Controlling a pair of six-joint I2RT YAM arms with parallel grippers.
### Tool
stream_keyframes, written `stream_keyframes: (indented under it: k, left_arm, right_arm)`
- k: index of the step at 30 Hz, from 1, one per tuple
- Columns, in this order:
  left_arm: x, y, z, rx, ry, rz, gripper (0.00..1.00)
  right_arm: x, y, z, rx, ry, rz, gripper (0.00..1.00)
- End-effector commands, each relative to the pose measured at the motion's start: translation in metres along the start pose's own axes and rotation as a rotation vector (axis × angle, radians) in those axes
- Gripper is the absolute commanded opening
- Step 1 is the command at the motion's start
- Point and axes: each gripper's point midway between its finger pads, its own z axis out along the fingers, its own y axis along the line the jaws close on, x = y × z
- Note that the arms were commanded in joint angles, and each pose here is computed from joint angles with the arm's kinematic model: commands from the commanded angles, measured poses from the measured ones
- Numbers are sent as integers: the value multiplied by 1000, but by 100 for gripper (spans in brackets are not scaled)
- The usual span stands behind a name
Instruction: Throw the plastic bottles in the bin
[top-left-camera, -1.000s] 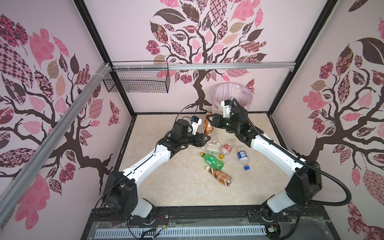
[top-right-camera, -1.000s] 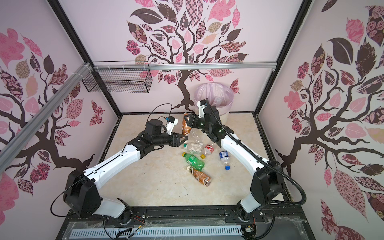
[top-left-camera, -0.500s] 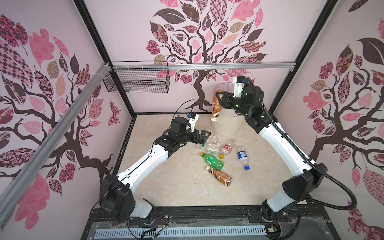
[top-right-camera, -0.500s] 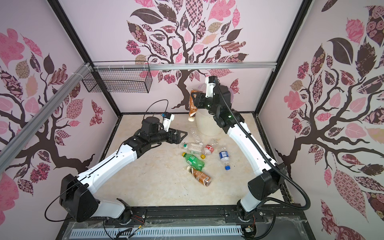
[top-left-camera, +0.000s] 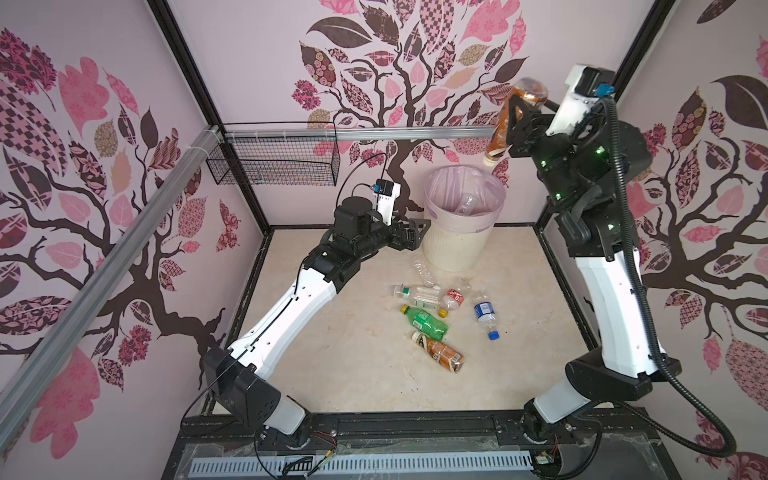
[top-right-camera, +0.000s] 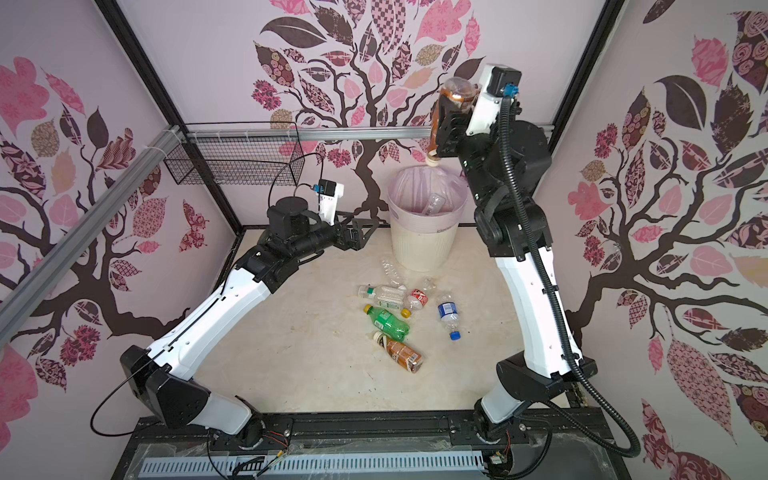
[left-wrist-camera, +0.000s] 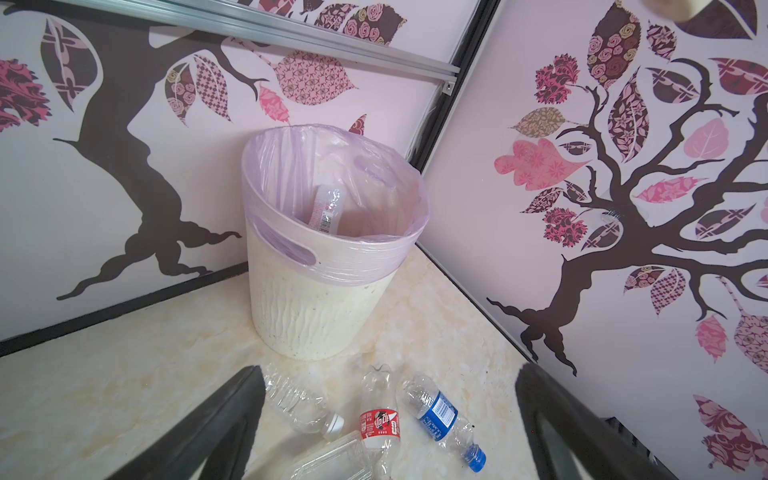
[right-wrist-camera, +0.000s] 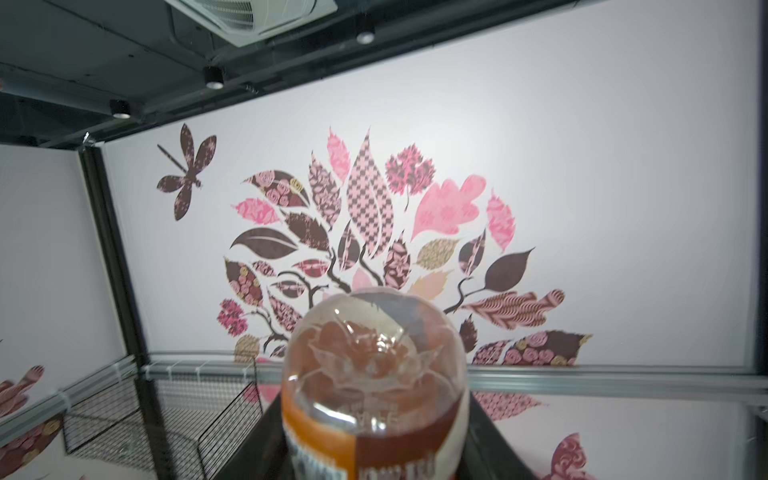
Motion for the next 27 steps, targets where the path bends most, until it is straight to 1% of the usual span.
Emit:
stream_keyframes:
  k: [1,3,4,5,7,8,9,10,11,12,14,16,20,27]
  left_arm:
    - [-12,-7,3,22,-26,22,98]
    - [-7,-5,6,18,-15,21,98]
    - [-4,-4,7,16,-6,21,98]
    - [-1,-2,8,12,-2,20,98]
    - [4,1,10,5,9,16,98]
    - [6,2,11,3,14,13,98]
    - [8,2,12,6,20,11,98]
    - [10,2,12,7,26,8,98]
    - [12,2,11,7,31,7,98]
    - [13,2,9,6,36,11,98]
    - [16,4,7,-7,41,13,98]
    - [20,6,5,-16,45,12,98]
    - [22,6,4,-18,52,-1,98]
    - [33,11,3,-38,79,-34,98]
  right_arm:
    - [-4,-16,8,93,-41,-92,49]
    - [17,-24,23,119,-6,-106,50]
    - [35,-29,34,130,24,-110,50]
    - [58,-37,46,144,62,-113,51]
    - [118,-54,71,167,165,-104,54]
    - [153,-66,83,179,225,-92,59]
    - [188,-77,93,187,289,-80,70]
    - [214,-85,99,195,346,-76,81]
    - [230,-90,103,208,393,-81,91]
    - [232,-93,104,224,411,-88,99]
    - [222,-93,102,236,400,-69,99]
    - [204,-88,98,220,361,-46,99]
    - [182,-87,83,217,303,-33,99]
    - [167,-82,72,200,306,-22,99]
